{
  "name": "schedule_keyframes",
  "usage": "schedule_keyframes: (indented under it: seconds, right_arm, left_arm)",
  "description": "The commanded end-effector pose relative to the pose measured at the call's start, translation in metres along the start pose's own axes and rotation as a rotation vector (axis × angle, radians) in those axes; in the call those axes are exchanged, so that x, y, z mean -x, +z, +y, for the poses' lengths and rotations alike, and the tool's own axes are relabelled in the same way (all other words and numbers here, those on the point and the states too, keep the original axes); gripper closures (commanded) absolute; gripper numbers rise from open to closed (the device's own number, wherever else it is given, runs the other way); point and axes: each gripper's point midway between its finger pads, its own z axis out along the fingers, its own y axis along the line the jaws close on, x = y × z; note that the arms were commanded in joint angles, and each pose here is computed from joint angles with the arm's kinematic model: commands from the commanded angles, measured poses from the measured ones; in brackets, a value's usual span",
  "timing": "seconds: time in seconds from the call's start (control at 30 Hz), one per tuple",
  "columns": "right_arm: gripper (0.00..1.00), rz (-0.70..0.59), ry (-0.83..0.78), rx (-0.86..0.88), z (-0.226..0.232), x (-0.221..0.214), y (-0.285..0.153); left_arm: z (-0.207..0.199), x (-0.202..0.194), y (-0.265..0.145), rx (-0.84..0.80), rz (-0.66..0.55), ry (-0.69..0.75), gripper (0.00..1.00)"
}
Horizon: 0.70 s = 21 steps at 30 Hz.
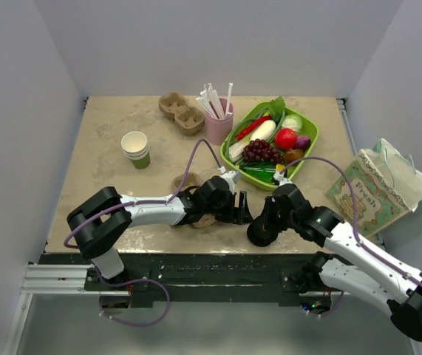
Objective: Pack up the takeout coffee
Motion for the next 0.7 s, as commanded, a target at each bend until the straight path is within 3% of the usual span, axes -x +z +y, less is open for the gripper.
schedule_keyframes:
  seconds: [0.0,0.53,0.67]
  right_arm:
    - [1.0,-0.076,0.011,0.017,0.011,0.023,-0.013]
    - [1.0,-0.08,-0.006,0.032,0.019,0.029,-0.021]
    - [1.0,-0.098,-0.08,0.028,0.017,0.034,-0.031]
  left_arm:
    - [-0.004,-0.004,0.003,-0.025,0.01,0.01,0.25]
    - [0.003,-0.011,0.004,0.0,0.025,0.035,0.25]
    - [0.002,-0.003,-0.002,0.019,-0.005,0.043,0.24]
